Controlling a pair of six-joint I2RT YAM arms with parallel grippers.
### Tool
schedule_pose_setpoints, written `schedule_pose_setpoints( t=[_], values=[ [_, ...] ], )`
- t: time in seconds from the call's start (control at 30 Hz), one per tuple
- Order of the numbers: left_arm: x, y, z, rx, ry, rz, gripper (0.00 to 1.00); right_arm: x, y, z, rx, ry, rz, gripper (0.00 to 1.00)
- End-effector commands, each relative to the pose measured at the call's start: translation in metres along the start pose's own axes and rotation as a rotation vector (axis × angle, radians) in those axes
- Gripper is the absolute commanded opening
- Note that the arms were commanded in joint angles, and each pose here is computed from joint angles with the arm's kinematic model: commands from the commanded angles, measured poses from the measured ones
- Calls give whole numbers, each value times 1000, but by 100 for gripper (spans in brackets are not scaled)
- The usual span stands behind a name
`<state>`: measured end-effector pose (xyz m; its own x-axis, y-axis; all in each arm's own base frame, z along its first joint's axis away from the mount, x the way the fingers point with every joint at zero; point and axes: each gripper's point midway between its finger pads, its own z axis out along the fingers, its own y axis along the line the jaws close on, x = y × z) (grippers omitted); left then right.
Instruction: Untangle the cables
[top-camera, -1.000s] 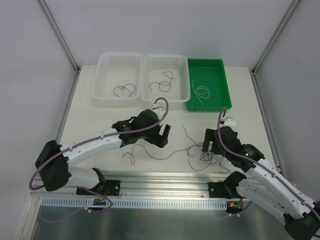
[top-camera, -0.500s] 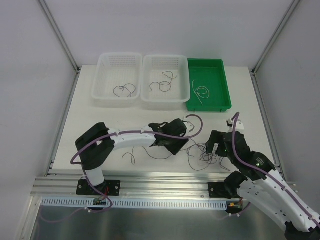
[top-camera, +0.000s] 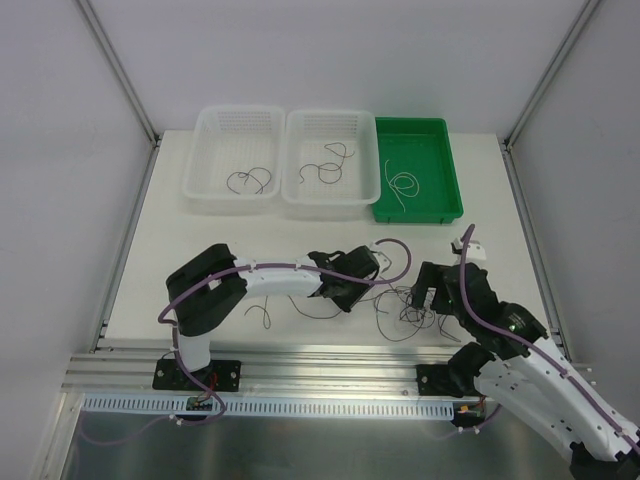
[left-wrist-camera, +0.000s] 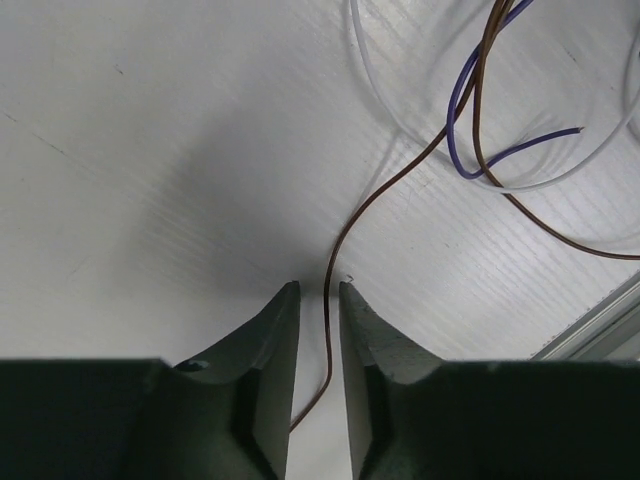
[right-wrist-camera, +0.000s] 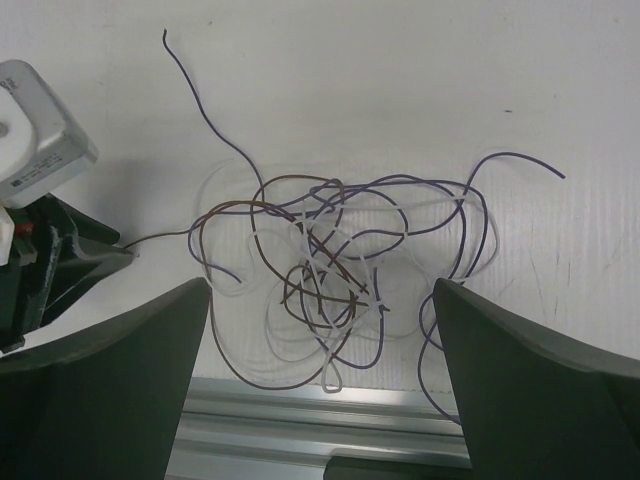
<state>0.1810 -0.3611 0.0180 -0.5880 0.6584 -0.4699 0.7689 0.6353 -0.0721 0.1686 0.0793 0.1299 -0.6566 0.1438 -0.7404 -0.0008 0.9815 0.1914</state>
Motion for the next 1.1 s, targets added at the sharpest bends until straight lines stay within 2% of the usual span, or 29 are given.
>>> schedule_pose_setpoints(
  t=[0.0,0.13,0.4,0.47,0.57,0.6,0.67,0.7,0.8,0.83,0.93,1.07],
  values=[
    [-4,-3,-2,-11,-5,1,21,4,4,8,0,17,16,100],
    [-2,-4,-3,-2,-4,-1,1,18,9,25,-14,41,29,100],
    [-1,1,-25,-20,-48,-43,0,39,12,56,22,93,48,99],
    [-3,4,-32,-34,-67,-53,0,48,10,63,42,124,36,95],
    [-9,14,-51,-77,-130,-85,0,57,9,69,58,159,21,78],
    [-5,19,-54,-92,-132,-106,0,58,9,70,56,161,23,63],
    [-3,34,-64,-122,-156,-171,0,55,8,68,57,151,20,49],
    [0,41,-66,-133,-159,-203,0,49,7,67,66,133,20,33],
    [13,77,-77,-183,-174,-356,0,34,-6,55,114,78,2,3],
    [18,86,-79,-195,-176,-394,0,28,-11,48,139,69,-2,1],
    [36,118,-94,-250,-211,-525,0,7,-27,31,200,-2,-10,1],
    [50,156,-130,-313,-339,-693,0,-17,-41,9,244,-80,16,1]
  ],
)
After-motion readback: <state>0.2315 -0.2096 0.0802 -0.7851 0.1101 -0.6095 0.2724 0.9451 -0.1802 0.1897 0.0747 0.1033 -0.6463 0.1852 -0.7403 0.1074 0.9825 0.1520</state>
